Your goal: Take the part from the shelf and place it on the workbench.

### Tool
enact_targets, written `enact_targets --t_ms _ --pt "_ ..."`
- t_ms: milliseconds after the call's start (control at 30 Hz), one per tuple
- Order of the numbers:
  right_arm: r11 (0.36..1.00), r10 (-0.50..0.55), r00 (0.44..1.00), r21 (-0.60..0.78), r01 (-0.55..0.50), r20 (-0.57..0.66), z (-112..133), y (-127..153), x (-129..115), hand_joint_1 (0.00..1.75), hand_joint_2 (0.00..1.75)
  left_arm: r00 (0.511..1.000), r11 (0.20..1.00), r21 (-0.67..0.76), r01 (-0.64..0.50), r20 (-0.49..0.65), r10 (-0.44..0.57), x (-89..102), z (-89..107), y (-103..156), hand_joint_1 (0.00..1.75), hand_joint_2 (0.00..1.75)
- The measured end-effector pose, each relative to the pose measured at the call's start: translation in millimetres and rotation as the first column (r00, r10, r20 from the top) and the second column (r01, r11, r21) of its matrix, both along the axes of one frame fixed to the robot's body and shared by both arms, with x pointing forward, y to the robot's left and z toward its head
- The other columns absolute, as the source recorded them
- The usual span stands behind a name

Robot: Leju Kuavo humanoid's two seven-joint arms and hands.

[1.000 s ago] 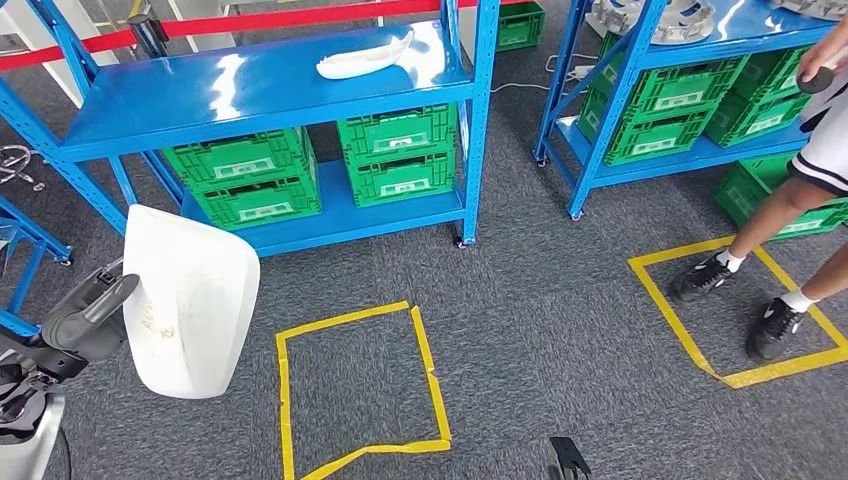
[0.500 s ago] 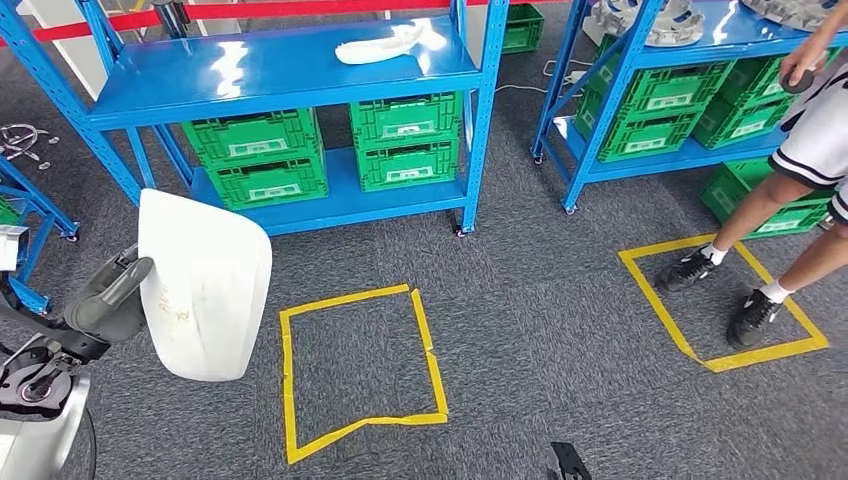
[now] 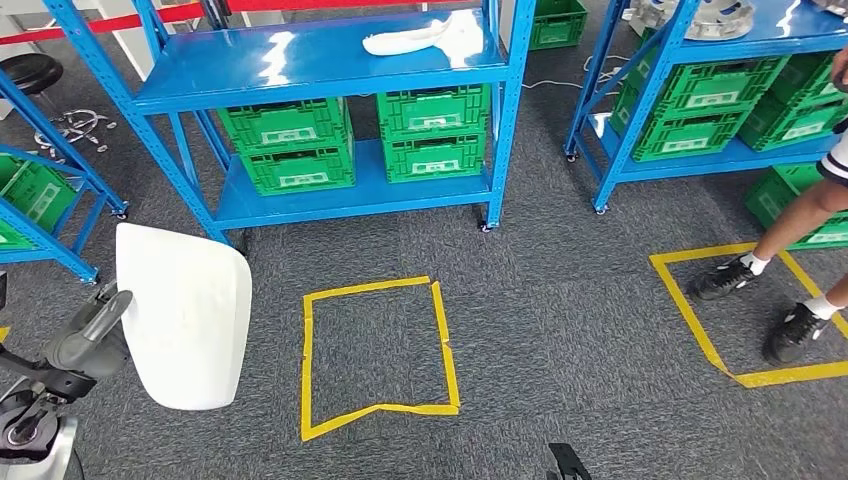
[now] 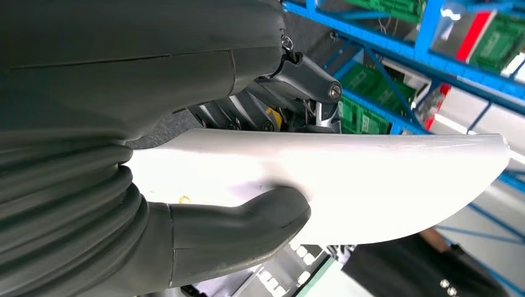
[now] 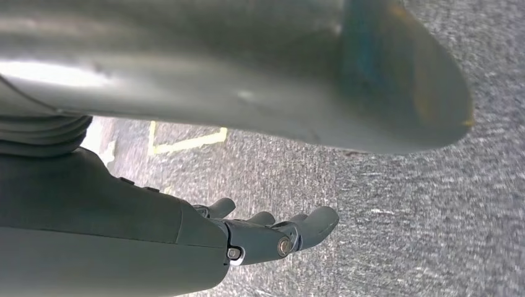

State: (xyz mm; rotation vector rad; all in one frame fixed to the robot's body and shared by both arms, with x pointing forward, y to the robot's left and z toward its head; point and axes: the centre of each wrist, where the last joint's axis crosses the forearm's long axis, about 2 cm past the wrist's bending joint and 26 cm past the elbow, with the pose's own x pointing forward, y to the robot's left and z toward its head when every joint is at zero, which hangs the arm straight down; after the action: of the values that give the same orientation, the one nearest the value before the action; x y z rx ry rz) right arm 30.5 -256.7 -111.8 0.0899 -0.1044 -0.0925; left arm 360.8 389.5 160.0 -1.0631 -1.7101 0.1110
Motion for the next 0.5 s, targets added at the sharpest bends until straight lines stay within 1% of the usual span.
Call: enact_targets --t_ms 267,367,500 --pt "1.0 0.014 1.0 -0.002 -0.014 0.003 0.3 0.0 2.9 0.0 0.0 0.999 0.999 -0.001 -0.043 0.009 0.043 -16.1 -3.4 16.2 1.75 1.75" --pt "1.0 0.015 1.0 -0.001 -0.015 0.002 0.3 0.3 2.6 0.0 0.0 0.999 0.999 -0.003 -0.047 0.015 0.047 -17.5 -2.6 17.3 1.75 1.75" --pt "1.0 0.017 1.0 -0.002 -0.017 -0.002 0.1 0.1 1.2 0.0 0.0 0.999 0.999 -0.004 -0.047 0.004 0.047 -20.5 -6.6 16.7 1.75 1.75"
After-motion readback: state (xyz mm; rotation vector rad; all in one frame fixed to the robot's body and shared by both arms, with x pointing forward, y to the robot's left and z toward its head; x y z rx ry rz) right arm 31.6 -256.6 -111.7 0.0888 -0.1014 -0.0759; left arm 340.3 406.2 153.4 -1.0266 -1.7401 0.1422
